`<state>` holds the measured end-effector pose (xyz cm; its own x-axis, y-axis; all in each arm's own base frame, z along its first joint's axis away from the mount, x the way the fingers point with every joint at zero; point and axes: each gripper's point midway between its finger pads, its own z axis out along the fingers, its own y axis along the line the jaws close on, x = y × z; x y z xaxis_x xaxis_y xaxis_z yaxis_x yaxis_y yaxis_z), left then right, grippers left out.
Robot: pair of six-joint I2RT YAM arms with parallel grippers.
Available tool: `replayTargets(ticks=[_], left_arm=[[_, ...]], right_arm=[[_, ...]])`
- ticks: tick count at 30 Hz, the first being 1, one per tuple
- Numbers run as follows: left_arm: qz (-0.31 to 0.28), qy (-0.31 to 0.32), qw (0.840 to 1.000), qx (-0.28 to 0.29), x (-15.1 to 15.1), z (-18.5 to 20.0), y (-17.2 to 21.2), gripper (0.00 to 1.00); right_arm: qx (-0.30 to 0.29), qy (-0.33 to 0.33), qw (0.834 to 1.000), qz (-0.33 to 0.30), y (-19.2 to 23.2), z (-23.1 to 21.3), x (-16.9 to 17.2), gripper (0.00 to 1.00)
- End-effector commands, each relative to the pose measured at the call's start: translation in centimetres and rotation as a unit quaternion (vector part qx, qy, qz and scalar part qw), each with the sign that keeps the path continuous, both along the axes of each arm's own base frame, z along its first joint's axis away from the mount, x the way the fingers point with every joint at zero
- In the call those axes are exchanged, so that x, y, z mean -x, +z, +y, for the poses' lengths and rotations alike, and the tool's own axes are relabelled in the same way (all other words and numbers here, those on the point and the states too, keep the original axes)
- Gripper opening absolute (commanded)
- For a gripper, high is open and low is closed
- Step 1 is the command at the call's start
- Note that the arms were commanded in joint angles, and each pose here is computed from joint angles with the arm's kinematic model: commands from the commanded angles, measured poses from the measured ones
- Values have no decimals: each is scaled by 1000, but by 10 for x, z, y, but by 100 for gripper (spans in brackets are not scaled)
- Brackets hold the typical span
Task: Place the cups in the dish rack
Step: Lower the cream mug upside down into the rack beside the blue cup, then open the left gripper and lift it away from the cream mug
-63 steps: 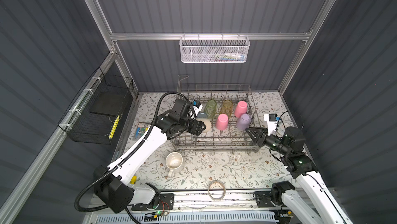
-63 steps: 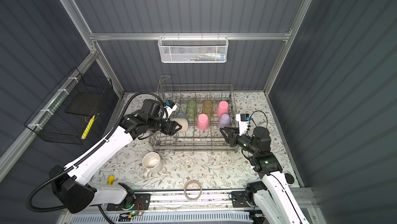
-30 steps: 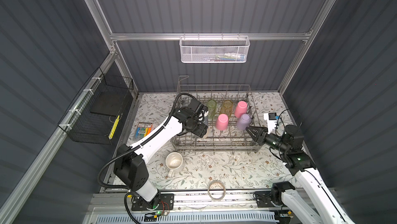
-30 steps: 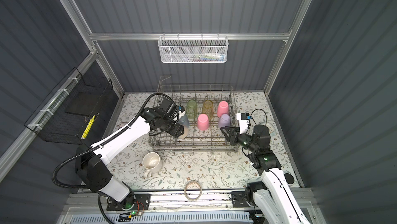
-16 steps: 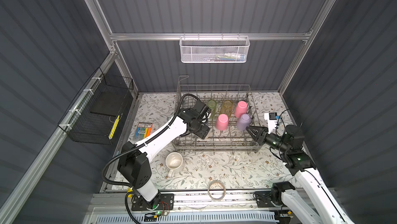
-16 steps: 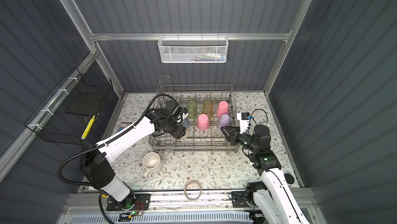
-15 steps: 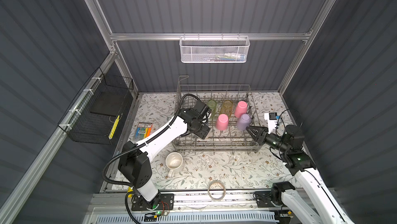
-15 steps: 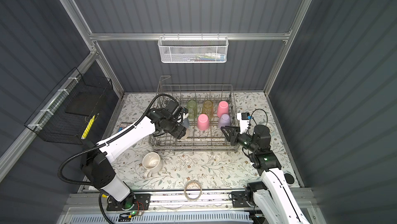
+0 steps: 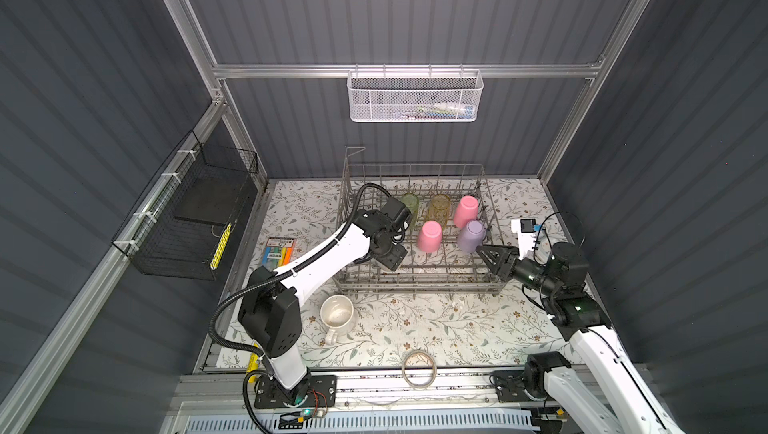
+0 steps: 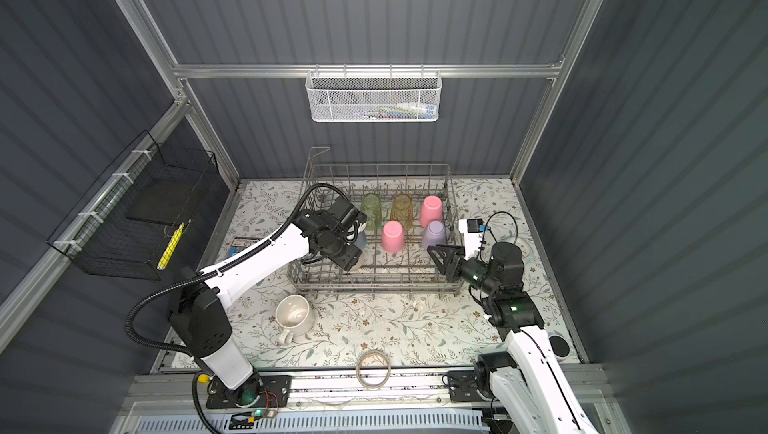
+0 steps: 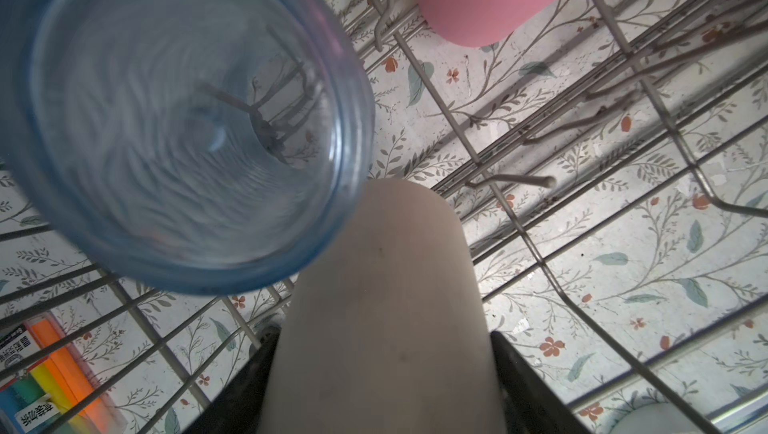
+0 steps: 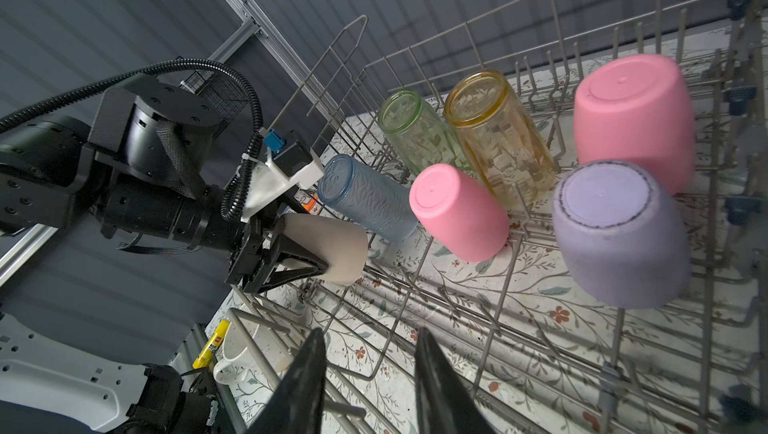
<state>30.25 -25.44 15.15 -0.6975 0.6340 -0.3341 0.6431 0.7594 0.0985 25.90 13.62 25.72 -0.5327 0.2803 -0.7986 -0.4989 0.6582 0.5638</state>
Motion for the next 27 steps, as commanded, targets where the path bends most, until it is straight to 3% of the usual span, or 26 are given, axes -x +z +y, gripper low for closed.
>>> replayTargets(ticks=[1, 18, 27], left_arm=[[0, -14, 1000, -17, 2, -1, 2, 64], [10, -6, 997, -79, 0, 4, -19, 78], [14, -6, 996, -84, 3, 5, -21, 82]], right_arm=[[-4, 4, 1000, -5, 0, 1, 0, 37], [-5, 5, 1000, 1, -2, 1, -2, 39], [-7, 8, 1000, 4, -2, 1, -2, 39]])
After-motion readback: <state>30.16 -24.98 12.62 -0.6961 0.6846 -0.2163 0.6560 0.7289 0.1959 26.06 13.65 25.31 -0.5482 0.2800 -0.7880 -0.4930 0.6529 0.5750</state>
